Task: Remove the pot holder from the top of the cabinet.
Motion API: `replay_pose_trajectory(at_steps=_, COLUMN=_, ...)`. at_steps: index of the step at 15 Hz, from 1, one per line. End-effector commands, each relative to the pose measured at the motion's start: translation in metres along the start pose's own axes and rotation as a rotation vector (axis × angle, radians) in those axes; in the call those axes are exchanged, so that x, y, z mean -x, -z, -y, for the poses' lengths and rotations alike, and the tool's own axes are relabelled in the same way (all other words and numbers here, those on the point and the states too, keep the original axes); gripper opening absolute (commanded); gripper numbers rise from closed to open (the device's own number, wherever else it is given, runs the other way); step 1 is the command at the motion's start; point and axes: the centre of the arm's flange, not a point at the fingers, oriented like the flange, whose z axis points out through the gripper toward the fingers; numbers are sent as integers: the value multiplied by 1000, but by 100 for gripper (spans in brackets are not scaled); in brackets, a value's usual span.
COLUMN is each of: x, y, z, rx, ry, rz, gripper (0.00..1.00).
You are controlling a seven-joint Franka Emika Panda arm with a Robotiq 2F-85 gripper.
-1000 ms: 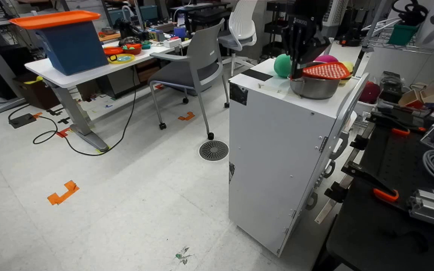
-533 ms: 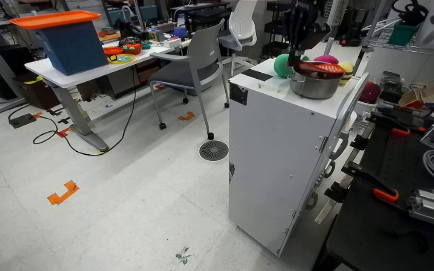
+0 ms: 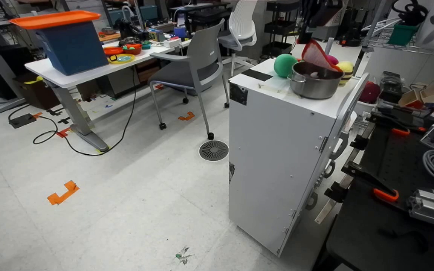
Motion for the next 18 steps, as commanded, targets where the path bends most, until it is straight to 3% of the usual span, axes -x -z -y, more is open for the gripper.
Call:
replay_pose_trajectory(at_steps=1, x=28, y=17, z=-10, rx=75, ry=-182, rz=-14, gripper=0)
replay_pose_trajectory(at_steps=6, x=52, y=27, z=-33, rx=164, ry=-415, rz=-1, gripper=0)
replay_pose_trajectory(at_steps=18, x=105, y=58, z=-68, rx=286, ry=-804, rz=-30, gripper=0)
